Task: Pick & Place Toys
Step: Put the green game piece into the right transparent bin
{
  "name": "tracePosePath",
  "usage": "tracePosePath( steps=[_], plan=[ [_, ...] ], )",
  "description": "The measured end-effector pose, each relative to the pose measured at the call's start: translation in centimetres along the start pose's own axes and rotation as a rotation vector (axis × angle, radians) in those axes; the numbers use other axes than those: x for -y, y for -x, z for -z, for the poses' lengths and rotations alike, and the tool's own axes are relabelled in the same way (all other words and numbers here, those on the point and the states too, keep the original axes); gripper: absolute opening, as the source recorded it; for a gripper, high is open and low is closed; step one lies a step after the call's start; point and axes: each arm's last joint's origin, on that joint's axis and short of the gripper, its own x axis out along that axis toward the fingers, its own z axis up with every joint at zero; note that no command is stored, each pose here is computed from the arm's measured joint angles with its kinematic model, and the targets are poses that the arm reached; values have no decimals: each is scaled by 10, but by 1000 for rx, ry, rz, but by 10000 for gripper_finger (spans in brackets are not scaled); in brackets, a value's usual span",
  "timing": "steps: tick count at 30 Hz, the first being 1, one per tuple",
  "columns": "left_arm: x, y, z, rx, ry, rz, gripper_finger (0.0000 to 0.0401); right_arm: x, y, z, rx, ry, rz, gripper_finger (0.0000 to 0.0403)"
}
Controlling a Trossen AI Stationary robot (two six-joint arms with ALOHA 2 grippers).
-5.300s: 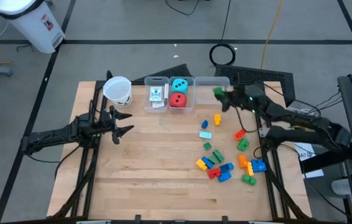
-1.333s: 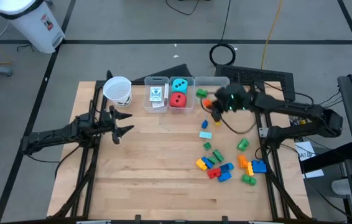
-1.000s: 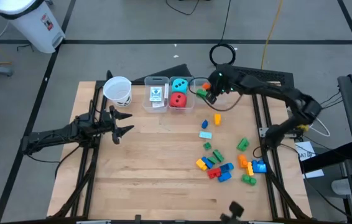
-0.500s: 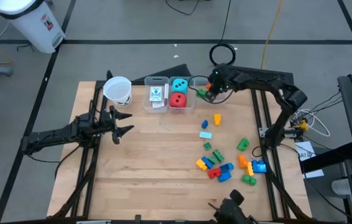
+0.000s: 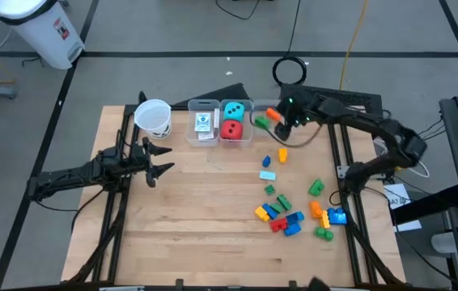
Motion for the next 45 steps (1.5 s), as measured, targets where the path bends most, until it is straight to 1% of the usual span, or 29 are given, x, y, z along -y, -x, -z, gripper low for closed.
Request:
tracePosePath(
  steps=[3, 5, 8, 11, 15, 18, 22, 27, 29, 32, 37, 39, 43, 45],
  plan=[
    [0, 0, 0, 0, 0, 0, 287, -27, 27, 12, -59, -4, -59, 280],
    [0, 0, 0, 0, 0, 0, 287, -44, 44, 25, -137, -34, -91, 277],
    [0, 0, 0, 0, 0, 0, 287, -65, 61, 45, -288, -149, -103, 271],
    [0, 0, 0, 0, 0, 0, 287, -81, 72, 62, -420, -270, -67, 265],
    [0, 0, 0, 0, 0, 0, 287, -98, 72, 84, -552, -314, -22, 257],
    [0, 0, 0, 0, 0, 0, 287, -106, 64, 103, -652, -363, -35, 254],
    [0, 0, 0, 0, 0, 0, 287, -109, 50, 128, -746, -416, -8, 253],
    [0, 0, 0, 0, 0, 0, 287, -107, 35, 153, -815, -471, 39, 253],
    [0, 0, 0, 0, 0, 0, 287, -105, 31, 161, -830, -482, 58, 253],
    [0, 0, 0, 0, 0, 0, 287, -104, 24, 168, -825, -488, 56, 253],
    [0, 0, 0, 0, 0, 0, 287, -106, 14, 172, -762, -465, -17, 253],
    [0, 0, 0, 0, 0, 0, 287, -108, 11, 168, -705, -432, -62, 253],
    [0, 0, 0, 0, 0, 0, 287, -109, 5, 159, -564, -348, -77, 253],
    [0, 0, 0, 0, 0, 0, 287, -110, 2, 153, -496, -296, -113, 253]
  ],
)
